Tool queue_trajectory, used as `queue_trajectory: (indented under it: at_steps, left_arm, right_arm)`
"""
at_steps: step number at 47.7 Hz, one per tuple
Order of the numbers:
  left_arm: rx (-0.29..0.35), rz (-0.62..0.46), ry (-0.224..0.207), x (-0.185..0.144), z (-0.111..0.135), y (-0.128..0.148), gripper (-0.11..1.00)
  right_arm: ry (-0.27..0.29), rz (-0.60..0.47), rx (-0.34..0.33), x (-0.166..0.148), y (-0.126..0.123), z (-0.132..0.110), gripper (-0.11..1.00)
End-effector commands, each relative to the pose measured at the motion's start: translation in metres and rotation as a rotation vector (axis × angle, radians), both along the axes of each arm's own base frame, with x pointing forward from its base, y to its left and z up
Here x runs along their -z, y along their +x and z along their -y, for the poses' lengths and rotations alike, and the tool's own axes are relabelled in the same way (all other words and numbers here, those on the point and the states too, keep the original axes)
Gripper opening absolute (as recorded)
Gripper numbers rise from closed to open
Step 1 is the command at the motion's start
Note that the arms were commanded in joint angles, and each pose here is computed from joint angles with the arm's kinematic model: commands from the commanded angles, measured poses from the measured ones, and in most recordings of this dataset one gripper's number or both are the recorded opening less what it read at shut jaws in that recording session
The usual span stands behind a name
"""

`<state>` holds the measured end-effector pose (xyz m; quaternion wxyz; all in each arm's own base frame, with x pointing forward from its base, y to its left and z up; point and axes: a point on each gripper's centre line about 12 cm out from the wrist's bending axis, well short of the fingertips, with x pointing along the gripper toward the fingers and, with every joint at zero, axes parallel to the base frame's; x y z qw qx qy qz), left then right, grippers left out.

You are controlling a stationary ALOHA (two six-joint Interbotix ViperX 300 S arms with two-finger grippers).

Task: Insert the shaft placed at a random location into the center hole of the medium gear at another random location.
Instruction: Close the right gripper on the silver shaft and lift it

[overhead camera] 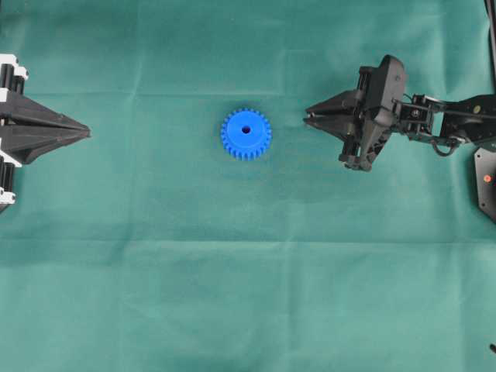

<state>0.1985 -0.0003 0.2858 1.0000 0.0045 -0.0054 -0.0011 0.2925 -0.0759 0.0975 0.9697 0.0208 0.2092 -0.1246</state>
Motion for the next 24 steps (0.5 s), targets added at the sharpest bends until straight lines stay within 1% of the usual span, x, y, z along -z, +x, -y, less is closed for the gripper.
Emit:
queue_trajectory:
  at_steps: [1, 9, 15, 21, 24]
  left_arm:
    - [-0.001, 0.020, -0.002, -0.008, 0.000, 0.002, 0.00]
    - [-0.001, 0.021, 0.000, -0.008, 0.000, 0.002, 0.00]
    - [-0.001, 0.021, 0.000, -0.008, 0.000, 0.002, 0.00]
    - [-0.001, 0.018, 0.000, -0.007, 0.000, 0.002, 0.00]
    - [-0.001, 0.021, 0.000, -0.008, 0.000, 0.002, 0.00]
  right_arm:
    - [-0.029, 0.042, -0.004, -0.024, 0.007, 0.003, 0.13]
    - [-0.025, 0.025, -0.006, -0.052, 0.010, 0.004, 0.13]
    - [-0.033, 0.040, -0.012, -0.074, 0.010, 0.003, 0.13]
    - [-0.040, 0.059, -0.012, -0.086, 0.007, 0.003, 0.13]
    - [-0.040, 0.062, -0.012, -0.088, 0.007, 0.002, 0.13]
